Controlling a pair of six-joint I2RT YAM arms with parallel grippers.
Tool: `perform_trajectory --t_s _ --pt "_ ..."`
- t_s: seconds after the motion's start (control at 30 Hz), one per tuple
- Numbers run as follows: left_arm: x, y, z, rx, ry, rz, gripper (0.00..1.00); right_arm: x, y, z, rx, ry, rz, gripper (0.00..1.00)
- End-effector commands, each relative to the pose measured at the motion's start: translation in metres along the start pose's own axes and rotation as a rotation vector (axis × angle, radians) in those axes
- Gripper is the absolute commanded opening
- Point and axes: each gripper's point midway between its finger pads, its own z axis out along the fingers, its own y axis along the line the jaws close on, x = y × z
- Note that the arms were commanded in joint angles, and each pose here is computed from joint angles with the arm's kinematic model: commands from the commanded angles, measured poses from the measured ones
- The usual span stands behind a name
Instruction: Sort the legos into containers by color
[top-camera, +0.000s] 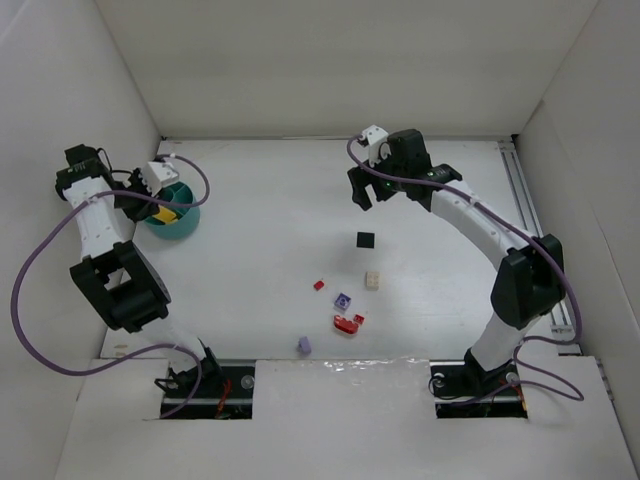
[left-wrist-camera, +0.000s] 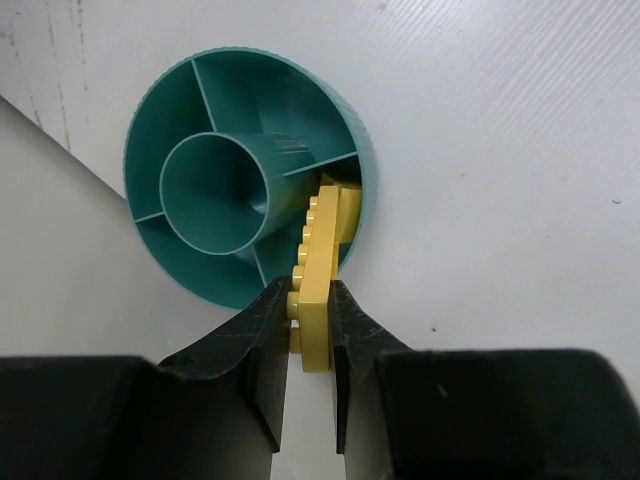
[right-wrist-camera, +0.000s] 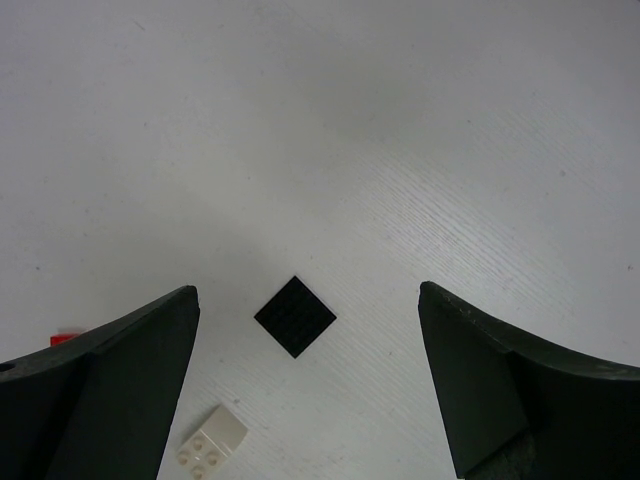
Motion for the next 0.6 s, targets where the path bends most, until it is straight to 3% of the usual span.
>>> perform_trajectory --t_s 0.0,0.57 --pt "-0.013 0.014 -0.019 -0.083 -0.012 0.061 0.09 -0.026 0.002 -0.002 0.003 -0.067 -0.011 0.95" --pt "0.005 0.039 -0.008 -0.094 0.05 0.081 0.1 -0.022 0.011 0.002 -0.014 -0.049 -0.018 0.95"
